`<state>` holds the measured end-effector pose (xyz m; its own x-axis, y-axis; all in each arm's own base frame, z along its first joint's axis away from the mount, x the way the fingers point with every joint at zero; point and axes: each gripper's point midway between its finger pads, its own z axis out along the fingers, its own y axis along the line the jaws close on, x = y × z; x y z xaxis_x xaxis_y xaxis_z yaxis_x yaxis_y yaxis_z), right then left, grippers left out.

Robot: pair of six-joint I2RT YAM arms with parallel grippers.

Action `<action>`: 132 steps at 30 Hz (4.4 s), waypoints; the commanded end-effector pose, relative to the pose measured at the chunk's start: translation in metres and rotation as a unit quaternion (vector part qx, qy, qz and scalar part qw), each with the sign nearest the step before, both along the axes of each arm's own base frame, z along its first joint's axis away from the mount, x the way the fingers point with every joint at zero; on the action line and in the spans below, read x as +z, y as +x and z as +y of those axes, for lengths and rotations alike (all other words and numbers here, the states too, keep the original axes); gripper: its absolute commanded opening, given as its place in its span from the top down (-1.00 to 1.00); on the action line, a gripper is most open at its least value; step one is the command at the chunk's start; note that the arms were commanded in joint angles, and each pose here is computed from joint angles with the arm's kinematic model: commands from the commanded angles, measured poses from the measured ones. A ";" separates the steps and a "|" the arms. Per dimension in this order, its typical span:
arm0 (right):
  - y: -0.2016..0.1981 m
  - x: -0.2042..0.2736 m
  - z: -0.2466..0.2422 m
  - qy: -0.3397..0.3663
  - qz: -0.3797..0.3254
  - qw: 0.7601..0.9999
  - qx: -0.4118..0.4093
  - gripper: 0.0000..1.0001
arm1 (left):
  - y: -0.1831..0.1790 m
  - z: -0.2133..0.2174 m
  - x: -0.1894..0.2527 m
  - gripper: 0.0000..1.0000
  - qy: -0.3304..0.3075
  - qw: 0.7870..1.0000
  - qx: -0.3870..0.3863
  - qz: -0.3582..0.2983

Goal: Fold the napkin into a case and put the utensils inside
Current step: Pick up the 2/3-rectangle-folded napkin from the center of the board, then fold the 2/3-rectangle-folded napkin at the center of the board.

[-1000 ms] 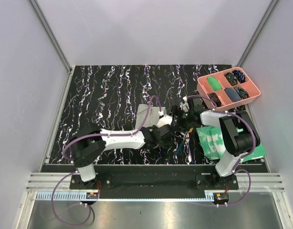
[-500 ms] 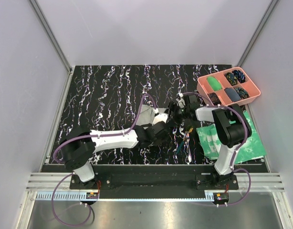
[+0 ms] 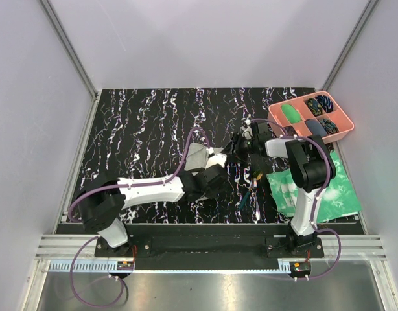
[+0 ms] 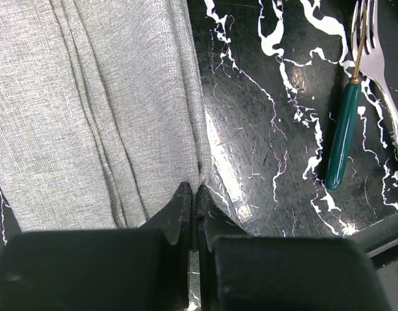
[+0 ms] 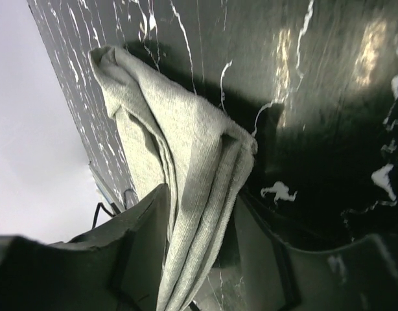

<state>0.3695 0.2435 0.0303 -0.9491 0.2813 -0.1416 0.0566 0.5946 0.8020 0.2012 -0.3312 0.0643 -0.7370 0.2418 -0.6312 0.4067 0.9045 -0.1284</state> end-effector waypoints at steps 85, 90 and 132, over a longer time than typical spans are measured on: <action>0.016 0.062 0.010 -0.183 -0.034 0.982 -0.016 1.00 | -0.040 -0.024 -0.009 1.00 -0.286 0.952 -0.039 0.105; 0.014 0.060 0.021 -0.182 -0.028 0.983 -0.018 1.00 | -0.041 -0.025 -0.008 0.93 -0.288 0.951 -0.043 0.106; -0.014 0.059 0.101 -0.100 0.064 0.984 -0.131 1.00 | 0.073 0.049 -0.063 0.90 -0.209 0.968 0.104 0.089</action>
